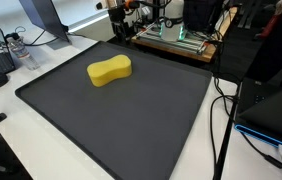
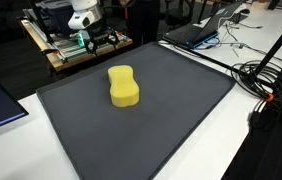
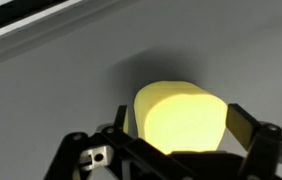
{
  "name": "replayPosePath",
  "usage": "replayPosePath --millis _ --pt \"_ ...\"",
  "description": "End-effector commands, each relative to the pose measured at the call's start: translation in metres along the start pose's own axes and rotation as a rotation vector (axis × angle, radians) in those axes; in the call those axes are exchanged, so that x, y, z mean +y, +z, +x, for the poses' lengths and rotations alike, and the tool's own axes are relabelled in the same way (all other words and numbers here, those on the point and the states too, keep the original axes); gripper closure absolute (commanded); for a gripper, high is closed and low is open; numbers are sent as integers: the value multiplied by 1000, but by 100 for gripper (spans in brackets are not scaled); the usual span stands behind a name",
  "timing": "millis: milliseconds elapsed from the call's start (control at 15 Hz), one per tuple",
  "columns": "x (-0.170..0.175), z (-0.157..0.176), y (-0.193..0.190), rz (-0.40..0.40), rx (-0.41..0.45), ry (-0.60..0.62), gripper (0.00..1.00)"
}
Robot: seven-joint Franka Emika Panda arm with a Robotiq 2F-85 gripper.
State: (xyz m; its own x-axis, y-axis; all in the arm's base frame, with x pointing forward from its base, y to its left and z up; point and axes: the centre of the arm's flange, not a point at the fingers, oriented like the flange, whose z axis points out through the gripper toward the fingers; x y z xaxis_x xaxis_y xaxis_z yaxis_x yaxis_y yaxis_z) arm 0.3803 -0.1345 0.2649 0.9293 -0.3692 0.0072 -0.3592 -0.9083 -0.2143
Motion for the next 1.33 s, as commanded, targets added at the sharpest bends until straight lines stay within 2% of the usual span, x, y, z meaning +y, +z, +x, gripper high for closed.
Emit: replayPosePath --millis 0,267,600,1000,1267 --pt "50 38 6 127 -23 80 0" --pt "92 66 3 191 -45 173 0" --pt "120 118 6 232 -22 250 0" --pt "147 171 14 267 20 209 0" --pt "157 196 7 276 -1 190 0"
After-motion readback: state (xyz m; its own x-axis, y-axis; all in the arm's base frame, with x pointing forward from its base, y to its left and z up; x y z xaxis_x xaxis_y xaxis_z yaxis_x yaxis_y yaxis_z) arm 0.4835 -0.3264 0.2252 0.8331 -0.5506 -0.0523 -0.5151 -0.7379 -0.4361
